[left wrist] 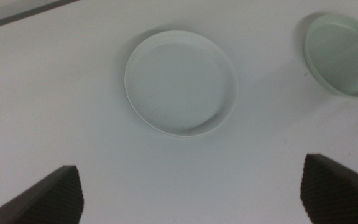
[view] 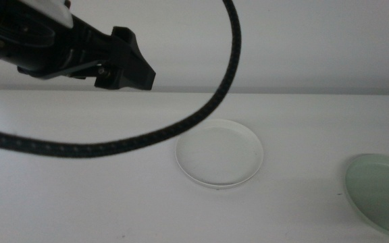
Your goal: Stack the three bowls on top of each other.
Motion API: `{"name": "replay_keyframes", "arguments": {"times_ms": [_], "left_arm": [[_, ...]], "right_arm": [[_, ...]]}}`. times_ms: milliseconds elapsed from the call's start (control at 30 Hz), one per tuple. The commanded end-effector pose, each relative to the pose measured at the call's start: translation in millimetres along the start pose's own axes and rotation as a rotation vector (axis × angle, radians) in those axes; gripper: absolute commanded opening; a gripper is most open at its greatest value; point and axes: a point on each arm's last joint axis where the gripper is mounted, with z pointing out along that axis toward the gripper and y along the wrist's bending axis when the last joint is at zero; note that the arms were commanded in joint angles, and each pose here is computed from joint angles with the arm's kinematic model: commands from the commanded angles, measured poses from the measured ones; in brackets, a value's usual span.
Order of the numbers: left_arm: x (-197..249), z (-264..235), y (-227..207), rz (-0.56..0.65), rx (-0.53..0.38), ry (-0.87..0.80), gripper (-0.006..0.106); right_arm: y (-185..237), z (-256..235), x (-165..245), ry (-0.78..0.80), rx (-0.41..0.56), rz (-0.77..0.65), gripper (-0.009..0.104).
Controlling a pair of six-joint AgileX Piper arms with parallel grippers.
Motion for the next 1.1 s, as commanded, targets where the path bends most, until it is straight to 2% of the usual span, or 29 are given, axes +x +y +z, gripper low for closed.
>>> {"name": "replay_keyframes", "arguments": {"times_ms": [0,367,433,500,567,633,700,867,1067], "left_arm": [[-1,0,-3,0.002,0.013,-0.012,0.094],[-2,0,-5,-0.039,0.034,-0.029,0.094],[-2,0,-5,-0.039,0.034,-0.029,0.094],[-2,0,-5,-0.043,0.043,-0.023,0.094],[-1,0,-8,-0.054,0.072,-0.008,0.094],[0,0,-9,-0.051,0.081,-0.002,0.094],[0,0,-10,-0.058,0.094,-0.005,0.094],[-1,0,-10,-0.058,0.093,-0.01,0.094],[0,0,-9,-0.05,0.079,0.001,0.094]], "right_arm": [[0,0,12,0.001,0.006,-0.012,0.093],[0,0,12,0.001,0.006,-0.012,0.093],[0,0,8,-0.04,0.009,-0.019,0.093],[0,-1,2,-0.111,0.009,0.01,0.093],[0,-2,-6,-0.119,-0.002,0.127,0.093],[1,-4,-19,-0.033,-0.018,0.192,0.093],[1,-3,-43,0.083,-0.025,0.169,0.093],[5,16,-101,0.544,-0.065,0.18,0.093],[6,49,-142,0.746,-0.07,0.214,0.093]]}}
